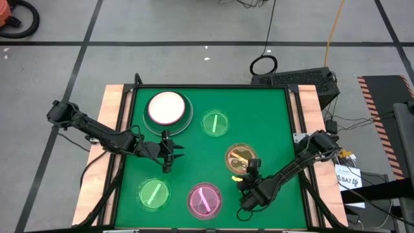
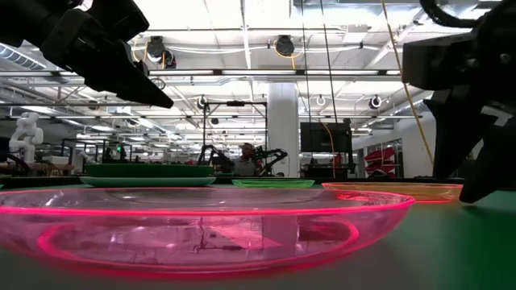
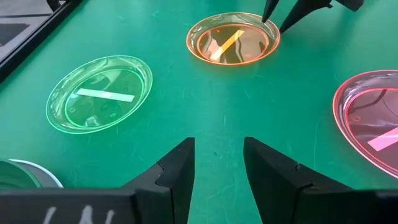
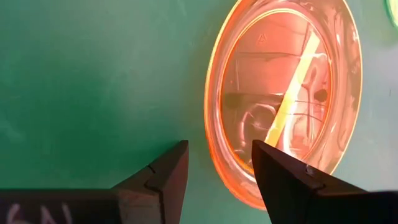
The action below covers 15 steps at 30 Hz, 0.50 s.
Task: Stack plastic plates
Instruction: Stack the orange transparent plate on the white plate
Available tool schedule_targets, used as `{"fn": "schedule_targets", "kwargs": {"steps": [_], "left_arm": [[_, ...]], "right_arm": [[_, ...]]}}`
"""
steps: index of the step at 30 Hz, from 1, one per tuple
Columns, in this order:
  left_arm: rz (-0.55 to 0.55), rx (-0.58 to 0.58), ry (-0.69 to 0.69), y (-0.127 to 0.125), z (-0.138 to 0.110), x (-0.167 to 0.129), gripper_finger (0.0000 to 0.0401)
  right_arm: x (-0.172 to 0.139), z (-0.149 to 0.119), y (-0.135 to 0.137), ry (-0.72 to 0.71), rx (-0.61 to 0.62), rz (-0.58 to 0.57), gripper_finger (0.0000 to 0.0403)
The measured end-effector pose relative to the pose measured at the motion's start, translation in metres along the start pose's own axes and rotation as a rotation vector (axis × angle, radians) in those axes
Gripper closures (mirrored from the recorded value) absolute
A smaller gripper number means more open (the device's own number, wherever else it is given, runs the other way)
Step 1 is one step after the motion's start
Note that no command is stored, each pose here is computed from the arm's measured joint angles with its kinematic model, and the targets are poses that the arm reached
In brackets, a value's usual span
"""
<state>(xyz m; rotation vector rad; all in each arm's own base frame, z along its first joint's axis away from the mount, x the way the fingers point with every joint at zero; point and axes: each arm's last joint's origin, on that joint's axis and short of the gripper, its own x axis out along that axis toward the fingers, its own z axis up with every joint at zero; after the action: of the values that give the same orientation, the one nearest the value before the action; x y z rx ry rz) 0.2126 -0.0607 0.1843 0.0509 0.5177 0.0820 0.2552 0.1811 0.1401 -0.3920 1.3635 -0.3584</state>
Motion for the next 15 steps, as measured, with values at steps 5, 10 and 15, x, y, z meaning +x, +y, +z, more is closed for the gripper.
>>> {"fn": "schedule_targets", "kwargs": {"steps": [5,10,15], "left_arm": [[0.0,-0.001,0.0,0.0,0.0,0.0,0.0256],[0.0,0.0,0.002,0.0,0.0,0.0,0.0256],[0.001,0.006,0.002,0.0,0.0,0.0,0.0256]], "right_arm": [[0.009,0.002,-0.003,-0.014,-0.021,0.013,0.0238],[0.013,0.003,-0.005,-0.015,-0.024,0.015,0.0273],[0.014,0.002,-0.004,-0.009,-0.041,0.019,0.033]]}}
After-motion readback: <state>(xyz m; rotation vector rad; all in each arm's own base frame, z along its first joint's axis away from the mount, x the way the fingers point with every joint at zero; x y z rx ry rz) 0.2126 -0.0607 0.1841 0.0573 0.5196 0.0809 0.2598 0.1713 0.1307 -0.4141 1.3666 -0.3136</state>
